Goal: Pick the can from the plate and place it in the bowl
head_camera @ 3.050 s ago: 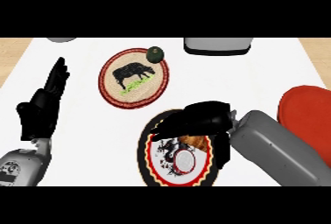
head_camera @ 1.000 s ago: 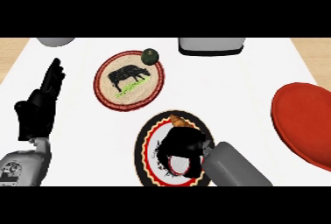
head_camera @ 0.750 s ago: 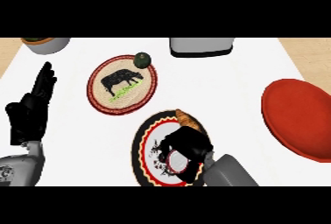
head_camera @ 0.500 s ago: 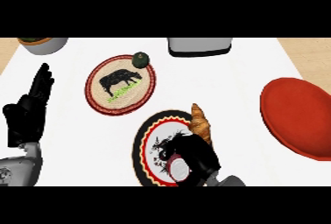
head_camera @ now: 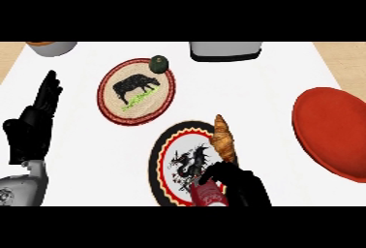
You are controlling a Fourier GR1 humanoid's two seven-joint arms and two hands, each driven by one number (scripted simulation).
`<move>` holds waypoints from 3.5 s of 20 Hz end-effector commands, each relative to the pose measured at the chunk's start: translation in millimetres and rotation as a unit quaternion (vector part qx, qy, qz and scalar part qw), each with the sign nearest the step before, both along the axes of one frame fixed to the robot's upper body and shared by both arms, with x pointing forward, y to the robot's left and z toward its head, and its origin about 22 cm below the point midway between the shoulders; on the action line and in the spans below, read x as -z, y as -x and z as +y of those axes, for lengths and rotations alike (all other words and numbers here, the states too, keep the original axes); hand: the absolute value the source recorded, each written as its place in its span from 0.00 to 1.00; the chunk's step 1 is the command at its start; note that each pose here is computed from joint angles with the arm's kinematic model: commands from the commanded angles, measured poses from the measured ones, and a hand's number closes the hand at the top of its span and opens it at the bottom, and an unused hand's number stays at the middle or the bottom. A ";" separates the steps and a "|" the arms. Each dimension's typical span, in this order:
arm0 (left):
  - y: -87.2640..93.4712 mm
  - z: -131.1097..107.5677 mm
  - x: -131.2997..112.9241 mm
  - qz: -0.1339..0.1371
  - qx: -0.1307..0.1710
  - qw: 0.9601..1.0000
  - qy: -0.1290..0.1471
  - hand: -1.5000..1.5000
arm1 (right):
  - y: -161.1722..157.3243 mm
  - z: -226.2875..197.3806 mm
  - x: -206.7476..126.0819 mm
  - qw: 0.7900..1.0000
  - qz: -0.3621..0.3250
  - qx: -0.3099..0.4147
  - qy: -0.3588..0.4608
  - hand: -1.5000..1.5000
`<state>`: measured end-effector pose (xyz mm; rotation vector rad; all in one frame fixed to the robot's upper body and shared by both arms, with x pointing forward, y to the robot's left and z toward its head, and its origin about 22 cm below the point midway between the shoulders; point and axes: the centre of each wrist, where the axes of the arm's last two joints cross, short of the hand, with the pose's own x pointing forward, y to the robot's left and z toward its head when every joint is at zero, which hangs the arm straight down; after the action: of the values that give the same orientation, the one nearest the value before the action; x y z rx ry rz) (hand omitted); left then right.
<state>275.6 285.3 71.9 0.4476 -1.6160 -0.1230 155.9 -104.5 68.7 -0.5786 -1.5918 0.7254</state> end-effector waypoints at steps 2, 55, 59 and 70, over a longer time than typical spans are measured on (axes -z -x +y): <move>-11.0 -4.4 -9.5 -0.004 0.010 1.000 0.007 0.50 | 42.4 -27.8 -45.9 0.992 -0.043 0.118 -0.002 1.00; -22.3 -16.6 0.7 -0.007 0.038 0.999 0.002 0.50 | -124.8 -398.8 58.3 0.937 -0.144 0.289 -0.130 0.00; -13.4 -35.2 6.9 -0.009 0.037 0.999 0.002 0.50 | -105.9 -426.8 43.5 0.934 -0.129 0.284 -0.177 0.00; -0.9 -18.0 20.0 -0.005 0.025 1.000 -0.005 0.50 | 10.9 -478.7 58.1 0.934 -0.130 0.221 -0.249 0.00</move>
<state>281.7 267.1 72.7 0.4068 -1.6411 -0.1618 177.0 -574.5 15.4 -0.6977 -1.6944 -0.1155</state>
